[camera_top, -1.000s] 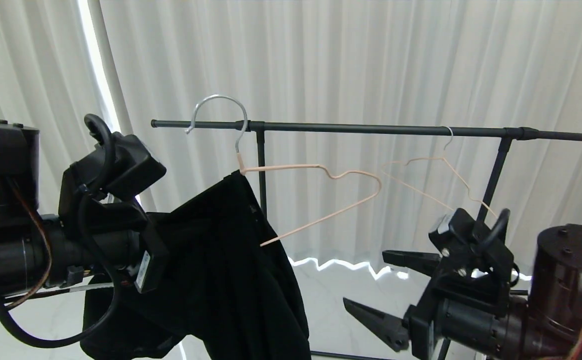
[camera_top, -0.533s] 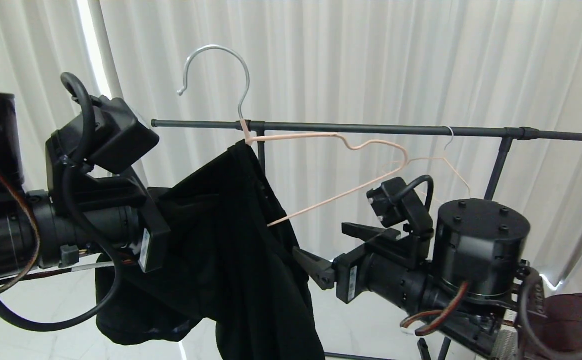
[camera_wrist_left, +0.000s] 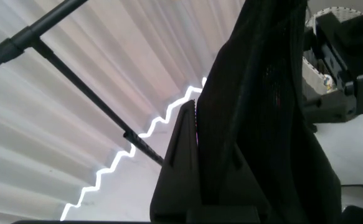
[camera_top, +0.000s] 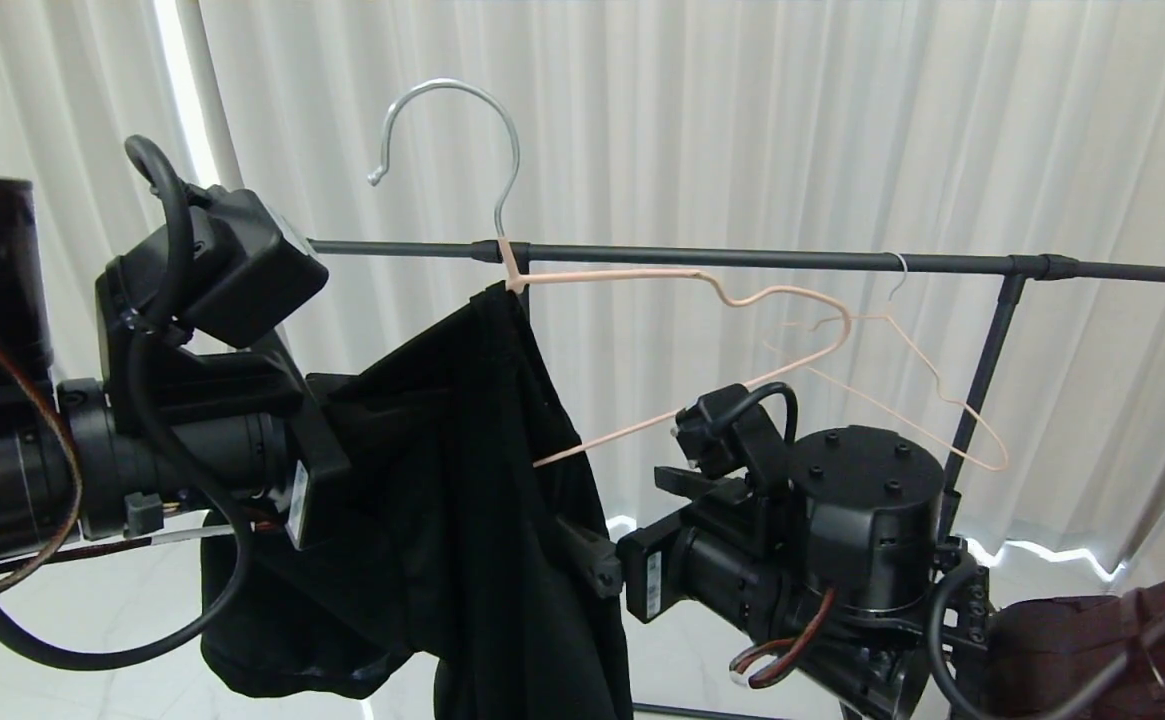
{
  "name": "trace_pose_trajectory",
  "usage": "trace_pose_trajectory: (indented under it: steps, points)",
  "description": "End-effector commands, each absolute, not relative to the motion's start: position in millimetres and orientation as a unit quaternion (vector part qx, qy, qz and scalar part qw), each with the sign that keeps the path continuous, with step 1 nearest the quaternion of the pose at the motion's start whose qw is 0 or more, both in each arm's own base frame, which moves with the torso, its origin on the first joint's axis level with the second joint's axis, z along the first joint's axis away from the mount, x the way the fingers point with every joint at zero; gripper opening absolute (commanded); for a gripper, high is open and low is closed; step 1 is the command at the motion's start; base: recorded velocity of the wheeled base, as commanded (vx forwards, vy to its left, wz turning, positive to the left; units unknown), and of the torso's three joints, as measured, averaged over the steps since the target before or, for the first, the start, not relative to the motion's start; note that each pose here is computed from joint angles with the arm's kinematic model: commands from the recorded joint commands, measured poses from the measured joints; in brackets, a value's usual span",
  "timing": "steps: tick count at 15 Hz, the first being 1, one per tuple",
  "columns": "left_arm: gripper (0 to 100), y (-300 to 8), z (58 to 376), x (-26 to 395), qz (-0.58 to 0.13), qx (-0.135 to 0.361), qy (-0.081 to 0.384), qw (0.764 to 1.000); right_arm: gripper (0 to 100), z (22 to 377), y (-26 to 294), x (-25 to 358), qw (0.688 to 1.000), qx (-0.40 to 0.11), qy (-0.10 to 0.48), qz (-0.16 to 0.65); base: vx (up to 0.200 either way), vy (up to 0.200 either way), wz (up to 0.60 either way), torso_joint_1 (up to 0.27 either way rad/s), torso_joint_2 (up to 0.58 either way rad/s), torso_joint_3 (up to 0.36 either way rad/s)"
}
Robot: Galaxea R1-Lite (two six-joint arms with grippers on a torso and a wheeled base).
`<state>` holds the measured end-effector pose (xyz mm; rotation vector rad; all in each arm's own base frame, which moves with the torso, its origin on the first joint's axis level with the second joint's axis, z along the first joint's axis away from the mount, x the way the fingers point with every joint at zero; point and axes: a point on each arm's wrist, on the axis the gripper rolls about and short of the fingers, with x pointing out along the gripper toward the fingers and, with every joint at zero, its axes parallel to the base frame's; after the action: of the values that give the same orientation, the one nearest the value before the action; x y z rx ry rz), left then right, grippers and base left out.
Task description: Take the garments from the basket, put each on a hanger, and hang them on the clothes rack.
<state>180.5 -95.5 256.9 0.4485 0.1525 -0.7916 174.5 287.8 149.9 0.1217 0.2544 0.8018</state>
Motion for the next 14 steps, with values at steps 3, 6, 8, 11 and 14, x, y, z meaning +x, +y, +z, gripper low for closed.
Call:
trace_pose_trajectory:
  steps: [3,6,8,11,14]
  points:
    - [0,-96,264,180,-0.38,0.216,0.061,0.897,100,116,260,186,0.925,-0.002,0.167,0.342,0.0,0.0,0.0,0.0,0.0,0.0]
    - [0,-95,263,180,-0.378,0.215,0.062,0.898,100,108,232,205,0.939,-0.033,0.173,0.296,0.0,0.0,0.0,0.0,0.0,0.0]
    - [0,-95,262,180,-0.378,0.216,0.065,0.898,100,110,224,212,0.944,-0.038,0.168,0.283,0.0,0.0,0.0,0.0,0.0,0.0]
    - [0,-90,249,181,-0.365,0.223,0.089,0.899,100,119,200,229,0.957,-0.052,0.151,0.243,0.0,0.0,0.0,0.0,0.0,0.0]
    - [0,-73,219,173,-0.343,0.245,0.133,0.897,100,128,172,242,0.968,-0.062,0.137,0.199,0.0,0.0,0.0,0.0,0.0,0.0]
